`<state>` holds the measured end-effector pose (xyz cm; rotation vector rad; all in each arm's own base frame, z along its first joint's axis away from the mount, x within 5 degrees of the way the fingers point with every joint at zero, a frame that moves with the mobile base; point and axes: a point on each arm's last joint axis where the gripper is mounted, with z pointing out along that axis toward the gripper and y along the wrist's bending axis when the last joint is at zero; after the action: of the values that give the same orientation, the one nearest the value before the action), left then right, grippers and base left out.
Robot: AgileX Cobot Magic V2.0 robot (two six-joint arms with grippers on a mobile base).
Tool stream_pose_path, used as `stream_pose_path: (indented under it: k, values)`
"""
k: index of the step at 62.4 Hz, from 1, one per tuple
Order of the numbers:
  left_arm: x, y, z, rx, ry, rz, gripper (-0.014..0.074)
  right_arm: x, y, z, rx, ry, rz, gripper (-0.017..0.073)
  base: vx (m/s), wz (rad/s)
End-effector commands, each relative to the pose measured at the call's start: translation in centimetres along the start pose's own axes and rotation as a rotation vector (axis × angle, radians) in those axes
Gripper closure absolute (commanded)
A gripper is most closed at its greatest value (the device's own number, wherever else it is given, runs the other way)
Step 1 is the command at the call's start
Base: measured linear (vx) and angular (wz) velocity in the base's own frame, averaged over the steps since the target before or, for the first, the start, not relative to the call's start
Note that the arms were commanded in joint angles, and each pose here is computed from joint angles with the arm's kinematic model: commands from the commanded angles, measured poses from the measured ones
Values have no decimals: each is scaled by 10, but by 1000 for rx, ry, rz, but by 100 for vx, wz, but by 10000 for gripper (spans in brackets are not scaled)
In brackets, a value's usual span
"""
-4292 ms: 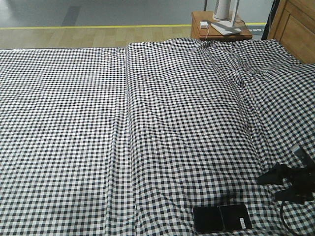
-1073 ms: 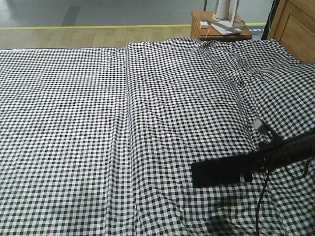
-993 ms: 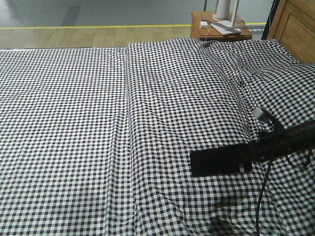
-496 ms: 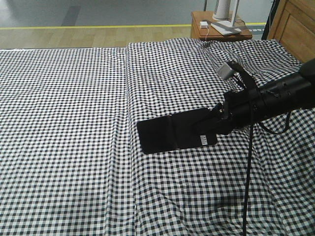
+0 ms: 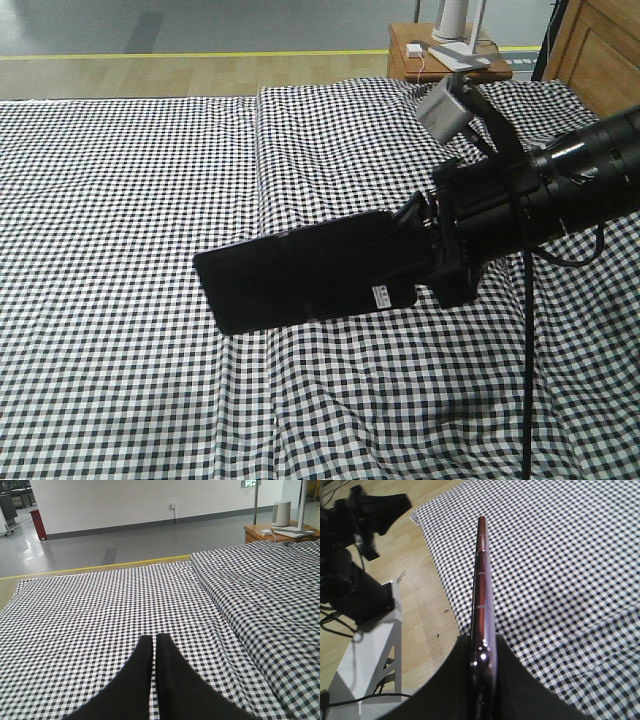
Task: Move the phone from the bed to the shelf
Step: 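Lift the phone off the bed with the right gripper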
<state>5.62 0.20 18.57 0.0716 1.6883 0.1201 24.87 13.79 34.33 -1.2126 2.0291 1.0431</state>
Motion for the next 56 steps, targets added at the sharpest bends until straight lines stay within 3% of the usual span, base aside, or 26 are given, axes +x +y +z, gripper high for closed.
stream_pose_path:
  k: [1, 56]
  values:
    - [-14, 2, -3, -10, -107, -14, 592, -13, 28, -11, -82, -57, -49, 562, 0, 0]
    - [-14, 2, -3, -10, -107, -14, 592, -14, 30, -14, -77, -63, -61, 561, 0, 0]
